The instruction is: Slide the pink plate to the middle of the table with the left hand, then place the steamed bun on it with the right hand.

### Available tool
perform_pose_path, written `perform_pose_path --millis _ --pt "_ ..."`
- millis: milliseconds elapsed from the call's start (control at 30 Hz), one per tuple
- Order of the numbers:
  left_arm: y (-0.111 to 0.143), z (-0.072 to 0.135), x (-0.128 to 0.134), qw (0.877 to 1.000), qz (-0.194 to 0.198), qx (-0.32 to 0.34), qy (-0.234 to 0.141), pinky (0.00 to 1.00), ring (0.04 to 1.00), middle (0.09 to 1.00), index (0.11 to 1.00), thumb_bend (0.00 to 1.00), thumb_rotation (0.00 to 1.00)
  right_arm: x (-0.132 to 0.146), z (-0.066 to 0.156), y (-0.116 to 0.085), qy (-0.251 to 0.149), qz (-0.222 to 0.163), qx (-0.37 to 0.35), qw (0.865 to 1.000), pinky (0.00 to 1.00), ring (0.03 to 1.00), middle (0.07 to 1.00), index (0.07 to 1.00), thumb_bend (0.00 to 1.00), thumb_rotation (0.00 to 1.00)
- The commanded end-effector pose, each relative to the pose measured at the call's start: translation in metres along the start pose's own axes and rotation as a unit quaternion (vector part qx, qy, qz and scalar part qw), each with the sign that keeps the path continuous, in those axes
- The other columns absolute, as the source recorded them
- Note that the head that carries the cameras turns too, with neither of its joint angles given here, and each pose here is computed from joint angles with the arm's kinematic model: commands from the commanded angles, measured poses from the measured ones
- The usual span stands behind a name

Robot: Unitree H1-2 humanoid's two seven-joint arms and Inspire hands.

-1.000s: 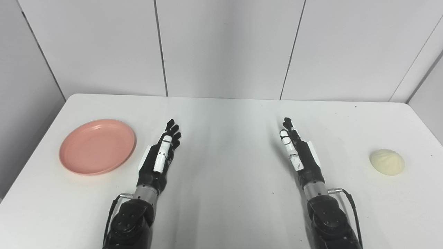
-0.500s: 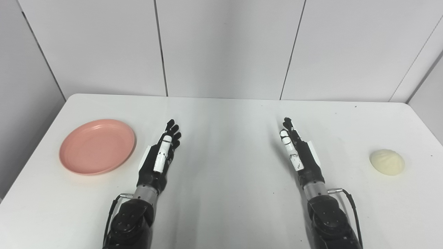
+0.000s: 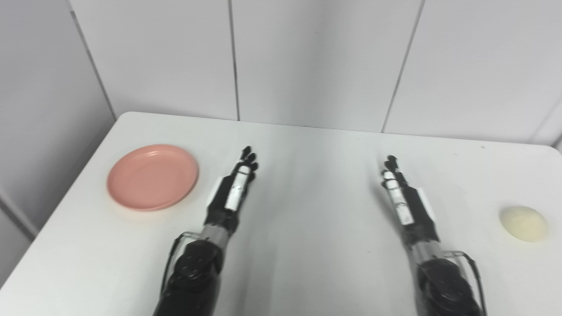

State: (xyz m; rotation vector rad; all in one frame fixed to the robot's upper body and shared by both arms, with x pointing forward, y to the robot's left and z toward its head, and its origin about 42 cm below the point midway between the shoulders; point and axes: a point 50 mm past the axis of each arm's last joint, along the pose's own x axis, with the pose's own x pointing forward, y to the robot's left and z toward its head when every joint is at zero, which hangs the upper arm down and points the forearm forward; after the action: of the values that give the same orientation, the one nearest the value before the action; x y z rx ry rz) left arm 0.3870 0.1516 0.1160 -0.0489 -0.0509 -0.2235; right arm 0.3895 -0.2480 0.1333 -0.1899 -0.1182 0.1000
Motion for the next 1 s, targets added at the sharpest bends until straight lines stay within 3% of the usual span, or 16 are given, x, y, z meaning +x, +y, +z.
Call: perform_pose_path --millis 0,567,700,967 --pt "-0.015 -0.032 -0.008 0.997 -0.003 -0.008 0.07 1.0 0.977 0.988 0.998 0.4 1.0 -0.001 -0.006 -0.008 -0.005 -0.003 0.0 1.0 0.96 0.963 0.981 0.989 0.15 1.0" --pt "-0.019 -0.028 -0.004 0.999 -0.006 0.009 0.053 1.0 0.982 0.989 1.0 0.4 1.0 0.001 -0.005 -0.01 -0.011 0.001 -0.003 1.0 0.96 0.96 0.979 0.989 0.13 1.0" --pt "-0.021 -0.013 -0.003 0.999 -0.004 -0.004 0.034 1.0 0.991 0.995 1.0 0.4 1.0 0.002 -0.006 -0.012 -0.008 0.004 -0.001 1.0 0.98 0.971 0.989 0.996 0.15 1.0" --pt "-0.024 0.04 -0.005 0.999 0.009 -0.014 -0.037 1.0 0.977 0.986 0.996 0.44 1.0 0.004 -0.008 -0.014 -0.01 0.004 -0.004 1.0 0.98 0.975 0.988 0.994 0.14 1.0"
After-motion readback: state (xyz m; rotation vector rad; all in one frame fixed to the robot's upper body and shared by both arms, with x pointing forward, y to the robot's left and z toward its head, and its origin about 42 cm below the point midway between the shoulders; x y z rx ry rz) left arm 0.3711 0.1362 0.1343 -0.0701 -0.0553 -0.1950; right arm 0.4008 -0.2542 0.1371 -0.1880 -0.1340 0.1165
